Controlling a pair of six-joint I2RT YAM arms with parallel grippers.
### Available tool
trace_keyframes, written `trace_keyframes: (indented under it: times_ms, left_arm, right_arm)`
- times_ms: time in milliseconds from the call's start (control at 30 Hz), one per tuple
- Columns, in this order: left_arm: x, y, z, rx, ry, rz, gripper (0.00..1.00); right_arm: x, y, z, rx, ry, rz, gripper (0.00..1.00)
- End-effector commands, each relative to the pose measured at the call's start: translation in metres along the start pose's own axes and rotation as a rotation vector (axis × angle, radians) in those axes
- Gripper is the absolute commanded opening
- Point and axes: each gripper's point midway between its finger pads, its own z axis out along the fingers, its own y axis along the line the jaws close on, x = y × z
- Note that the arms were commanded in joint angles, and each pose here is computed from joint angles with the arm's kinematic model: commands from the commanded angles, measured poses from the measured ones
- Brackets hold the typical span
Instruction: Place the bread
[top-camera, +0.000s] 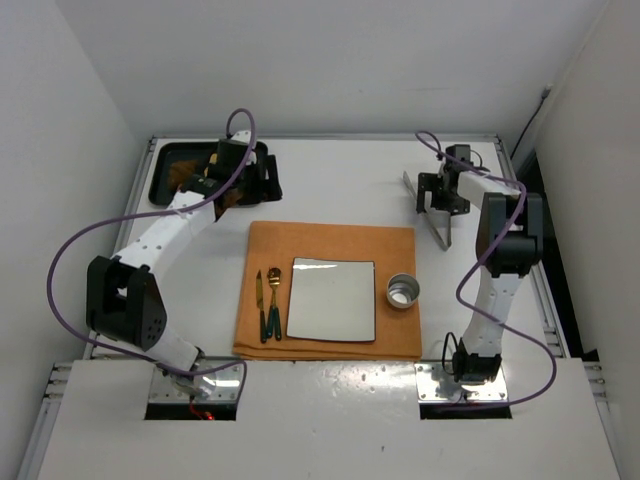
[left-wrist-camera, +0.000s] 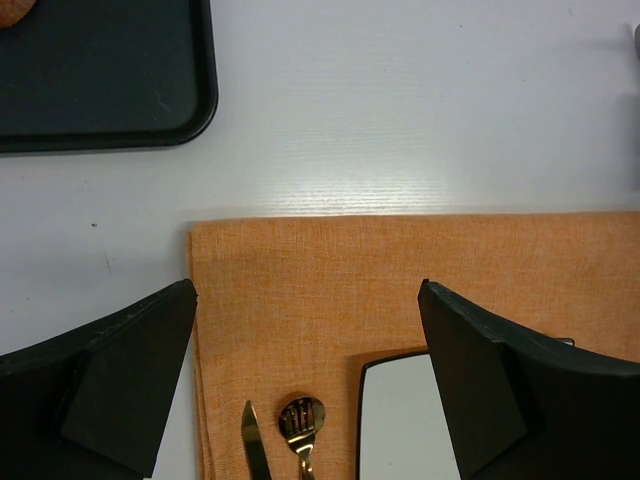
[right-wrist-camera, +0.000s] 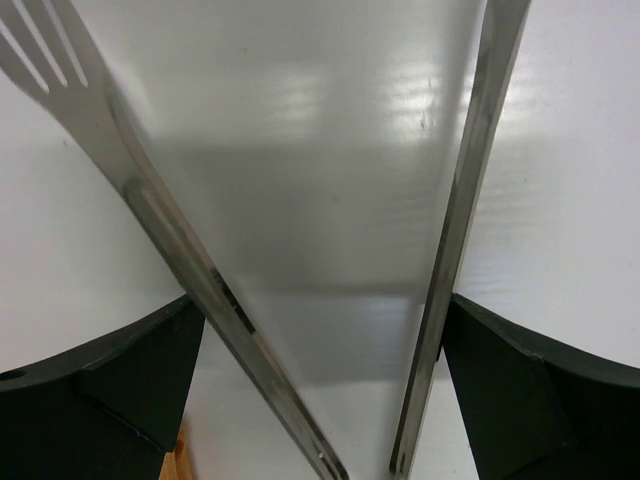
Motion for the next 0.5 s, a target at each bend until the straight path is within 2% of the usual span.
trace_keyframes:
  times_ms: [0, 367, 467]
  left_arm:
    - [-0.019, -0.013, -0.008, 0.04, -0.042, 0.011, 1.0]
    - [-0.019, -0.013, -0.008, 0.04, -0.042, 0.011, 1.0]
    - [-0.019, -0.013, -0.008, 0.04, -0.042, 0.011, 1.0]
  right_arm:
    - [-0.022, 0.004, 0.007, -0.026, -0.041, -0.023, 1.0]
    - [-0.005, 0.001, 0.009, 0.021, -0.025, 0.009, 1.0]
    - [0.001, -0.002, 0.009, 0.063, -0.022, 0.02, 0.92]
